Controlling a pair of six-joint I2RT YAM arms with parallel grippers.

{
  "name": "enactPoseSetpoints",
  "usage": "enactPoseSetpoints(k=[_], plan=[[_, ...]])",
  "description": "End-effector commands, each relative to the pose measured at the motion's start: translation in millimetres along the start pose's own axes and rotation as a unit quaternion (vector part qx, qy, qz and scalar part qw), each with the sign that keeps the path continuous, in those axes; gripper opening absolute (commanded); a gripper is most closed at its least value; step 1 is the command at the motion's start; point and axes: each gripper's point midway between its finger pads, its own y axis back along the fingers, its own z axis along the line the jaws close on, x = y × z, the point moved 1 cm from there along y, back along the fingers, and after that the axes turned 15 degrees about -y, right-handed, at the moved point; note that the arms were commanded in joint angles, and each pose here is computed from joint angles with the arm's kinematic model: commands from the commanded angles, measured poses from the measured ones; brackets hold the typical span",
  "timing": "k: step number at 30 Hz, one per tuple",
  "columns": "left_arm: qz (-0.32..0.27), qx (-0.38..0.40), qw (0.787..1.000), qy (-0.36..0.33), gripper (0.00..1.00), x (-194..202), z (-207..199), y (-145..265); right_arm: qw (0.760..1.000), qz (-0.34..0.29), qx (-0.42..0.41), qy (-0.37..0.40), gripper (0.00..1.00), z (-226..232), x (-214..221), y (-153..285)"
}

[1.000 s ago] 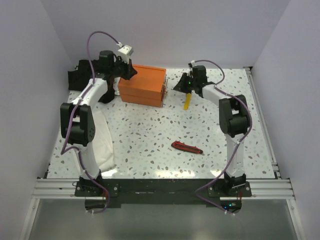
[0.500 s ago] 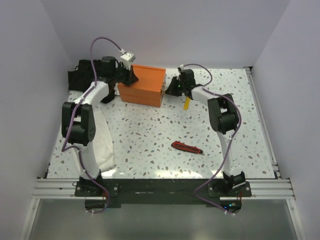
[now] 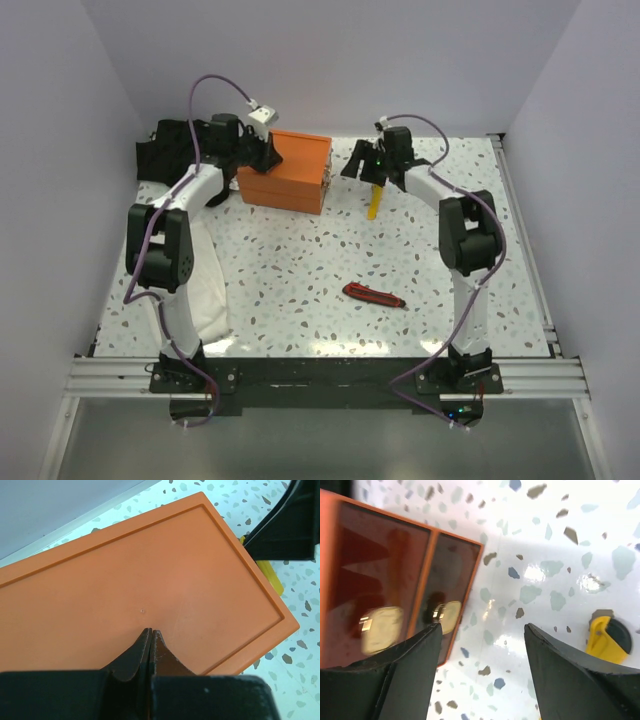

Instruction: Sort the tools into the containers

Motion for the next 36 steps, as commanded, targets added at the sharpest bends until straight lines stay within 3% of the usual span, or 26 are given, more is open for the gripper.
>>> enactPoseSetpoints(k=[1, 6, 19, 28, 32, 36], plan=[[0.040, -0.004, 0.999, 0.008, 0.00, 23, -10, -2, 0.995, -0.025, -0.089, 0.037, 0.70, 65, -29, 52], [0.045, -0.002, 0.999, 0.010, 0.00, 28, -15, -5, 0.995, -0.023, -0.100, 0.000, 0.69, 77, -24, 57], [0.058, -0.018, 0.998, 0.014, 0.00, 38, -12, -5, 0.995, -0.014, -0.083, 0.059, 0.68, 85, -3, 36], [0.063, -0.024, 0.998, 0.010, 0.00, 40, -12, -1, 0.999, -0.027, -0.010, 0.038, 0.68, 54, 6, 13], [0.065, -0.025, 0.998, 0.010, 0.00, 41, -12, 0, 0.996, -0.065, 0.056, 0.010, 0.66, 31, -4, 18], [0.065, -0.026, 0.997, 0.009, 0.00, 41, -12, -2, 0.995, -0.072, 0.063, 0.001, 0.65, 26, -7, 25]])
